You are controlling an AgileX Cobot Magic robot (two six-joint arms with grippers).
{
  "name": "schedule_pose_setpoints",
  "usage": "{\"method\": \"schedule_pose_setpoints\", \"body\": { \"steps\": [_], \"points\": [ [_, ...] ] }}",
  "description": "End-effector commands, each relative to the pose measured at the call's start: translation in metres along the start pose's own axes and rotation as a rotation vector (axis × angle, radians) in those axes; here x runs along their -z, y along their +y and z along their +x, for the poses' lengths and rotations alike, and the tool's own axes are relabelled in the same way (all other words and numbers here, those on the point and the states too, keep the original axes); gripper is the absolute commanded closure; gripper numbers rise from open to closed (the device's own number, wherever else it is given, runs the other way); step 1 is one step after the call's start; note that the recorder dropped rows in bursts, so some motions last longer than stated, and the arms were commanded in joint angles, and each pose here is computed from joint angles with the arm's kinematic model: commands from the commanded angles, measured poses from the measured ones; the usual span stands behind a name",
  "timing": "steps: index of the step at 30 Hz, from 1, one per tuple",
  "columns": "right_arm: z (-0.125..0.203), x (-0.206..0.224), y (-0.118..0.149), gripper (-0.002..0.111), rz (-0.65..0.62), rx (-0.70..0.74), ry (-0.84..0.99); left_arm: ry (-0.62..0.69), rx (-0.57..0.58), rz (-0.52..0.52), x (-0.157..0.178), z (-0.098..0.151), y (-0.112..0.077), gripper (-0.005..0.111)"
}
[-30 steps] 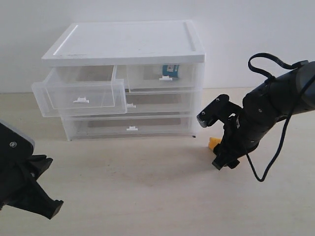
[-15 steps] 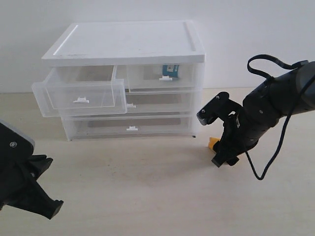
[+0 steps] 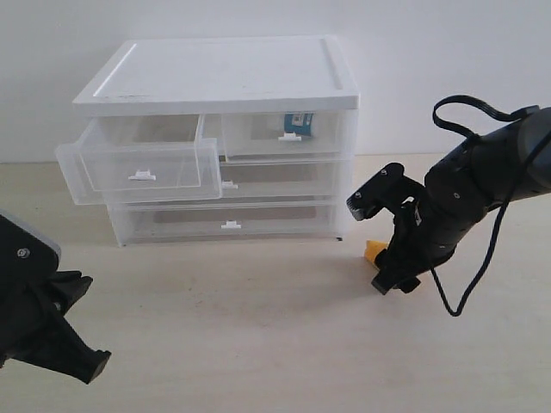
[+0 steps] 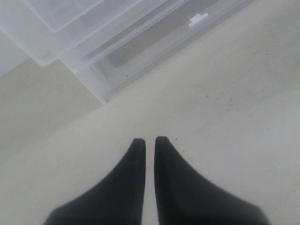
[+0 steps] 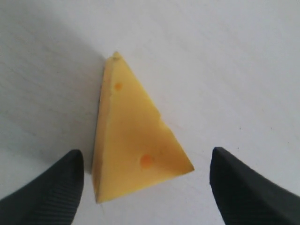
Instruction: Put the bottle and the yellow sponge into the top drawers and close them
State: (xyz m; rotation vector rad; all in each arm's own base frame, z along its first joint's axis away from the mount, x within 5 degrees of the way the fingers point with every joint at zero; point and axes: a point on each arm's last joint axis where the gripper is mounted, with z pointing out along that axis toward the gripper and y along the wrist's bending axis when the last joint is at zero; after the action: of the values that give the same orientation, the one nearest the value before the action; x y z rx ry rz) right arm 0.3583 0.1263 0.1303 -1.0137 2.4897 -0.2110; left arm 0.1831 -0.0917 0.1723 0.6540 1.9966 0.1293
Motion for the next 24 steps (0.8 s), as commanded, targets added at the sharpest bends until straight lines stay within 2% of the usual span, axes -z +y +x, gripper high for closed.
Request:
{"method": "schedule_pose_setpoints", "body": {
  "steps": [1,14,24],
  "points": [
    [0.001,0.0,-0.002,0.041,0.001,-0.016,0.009,-0.008,0.009,-0.001,0.0,-0.002,0.001,0.103],
    [-0.001,-0.002,-0.001,0.041,-0.005,-0.06,-0.011,-0.007,0.009,0.001,0.0,-0.002,0.001,0.103],
    [0.004,-0.031,0.008,0.041,-0.035,-0.054,-0.006,-0.003,0.009,0.006,0.0,-0.001,0.0,0.103]
  ]
}}
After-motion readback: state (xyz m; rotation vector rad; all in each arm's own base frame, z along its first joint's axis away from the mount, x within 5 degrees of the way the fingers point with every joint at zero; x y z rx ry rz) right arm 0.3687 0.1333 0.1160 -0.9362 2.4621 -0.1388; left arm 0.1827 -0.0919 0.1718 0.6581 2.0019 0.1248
